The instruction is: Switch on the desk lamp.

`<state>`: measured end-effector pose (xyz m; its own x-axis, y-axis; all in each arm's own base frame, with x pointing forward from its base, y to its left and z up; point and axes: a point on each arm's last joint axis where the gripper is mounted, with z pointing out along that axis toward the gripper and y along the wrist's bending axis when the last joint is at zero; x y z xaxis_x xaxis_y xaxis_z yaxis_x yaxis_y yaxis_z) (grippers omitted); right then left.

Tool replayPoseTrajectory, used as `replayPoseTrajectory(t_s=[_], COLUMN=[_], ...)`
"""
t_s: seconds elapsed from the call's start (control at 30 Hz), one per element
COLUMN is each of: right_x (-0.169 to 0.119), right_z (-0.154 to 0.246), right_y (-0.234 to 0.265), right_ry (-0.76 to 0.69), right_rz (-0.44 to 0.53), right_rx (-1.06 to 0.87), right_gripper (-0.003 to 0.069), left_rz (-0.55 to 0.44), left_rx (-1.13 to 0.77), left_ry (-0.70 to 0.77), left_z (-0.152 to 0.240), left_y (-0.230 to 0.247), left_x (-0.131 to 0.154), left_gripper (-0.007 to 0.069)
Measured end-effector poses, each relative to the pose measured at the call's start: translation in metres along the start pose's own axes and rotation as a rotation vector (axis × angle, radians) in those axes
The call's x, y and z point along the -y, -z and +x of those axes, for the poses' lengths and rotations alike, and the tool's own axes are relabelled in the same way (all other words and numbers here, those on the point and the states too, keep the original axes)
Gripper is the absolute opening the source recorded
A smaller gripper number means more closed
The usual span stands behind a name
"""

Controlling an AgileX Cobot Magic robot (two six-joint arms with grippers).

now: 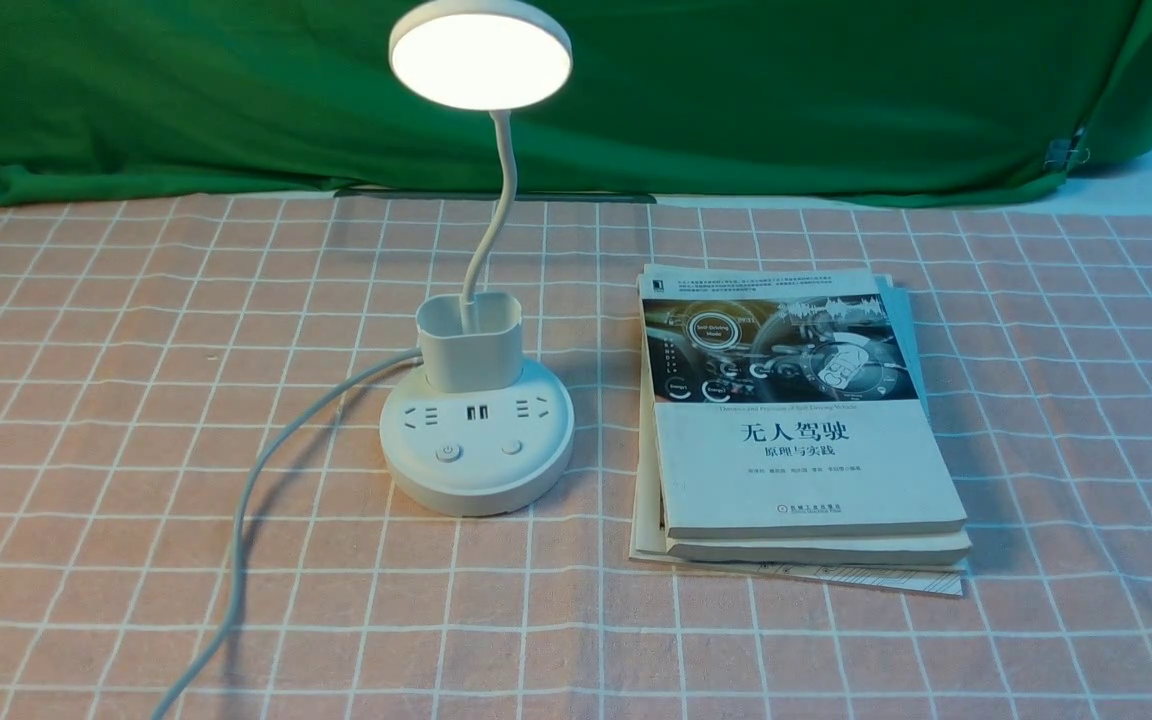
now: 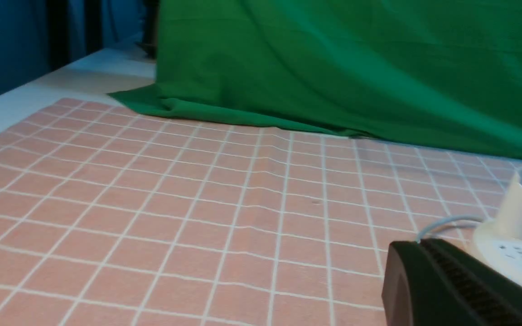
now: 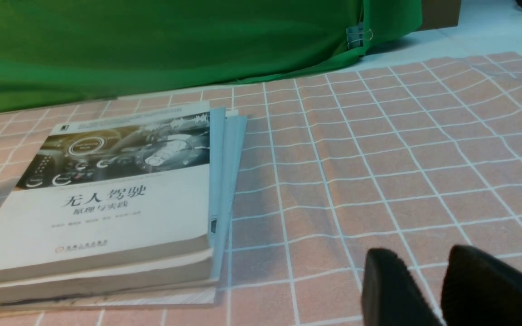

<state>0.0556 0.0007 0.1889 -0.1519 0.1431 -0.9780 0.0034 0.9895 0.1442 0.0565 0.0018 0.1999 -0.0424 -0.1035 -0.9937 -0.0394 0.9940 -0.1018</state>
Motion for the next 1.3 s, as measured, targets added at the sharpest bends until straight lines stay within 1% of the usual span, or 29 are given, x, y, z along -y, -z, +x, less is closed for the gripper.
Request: replayPoseTrajectory(t_s=[0.1, 0.27, 0.73, 1.3], right_x=[0.0, 0.0, 0.0, 0.0], right_z=[0.0, 0.0, 0.0001, 0.0], right_y=[0.0, 0.0, 0.0, 0.0], right_ry=[0.0, 0.0, 0.0, 0.0], right_rz=[0.0, 0.0, 0.0, 0.0], right_rx=[0.0, 0.0, -0.001, 0.0], right_gripper=[0.0241, 0.0241, 0.0241, 0.0241], left_rz=[0.027, 0.042, 0.048, 0.045], left_rx=[-0.038, -0.093, -0.097, -0.094], left_ry=[-0.006, -0.03, -0.002, -0.018], left_z=[0.0034, 0.0084, 0.0087, 0.0085], left_y=[0.0001, 0.0006, 0.0007, 0.0006], left_x=[0.0014, 0.0021, 0.0027, 0.0024], left_gripper=[0.0022, 0.0022, 0.0022, 0.0022])
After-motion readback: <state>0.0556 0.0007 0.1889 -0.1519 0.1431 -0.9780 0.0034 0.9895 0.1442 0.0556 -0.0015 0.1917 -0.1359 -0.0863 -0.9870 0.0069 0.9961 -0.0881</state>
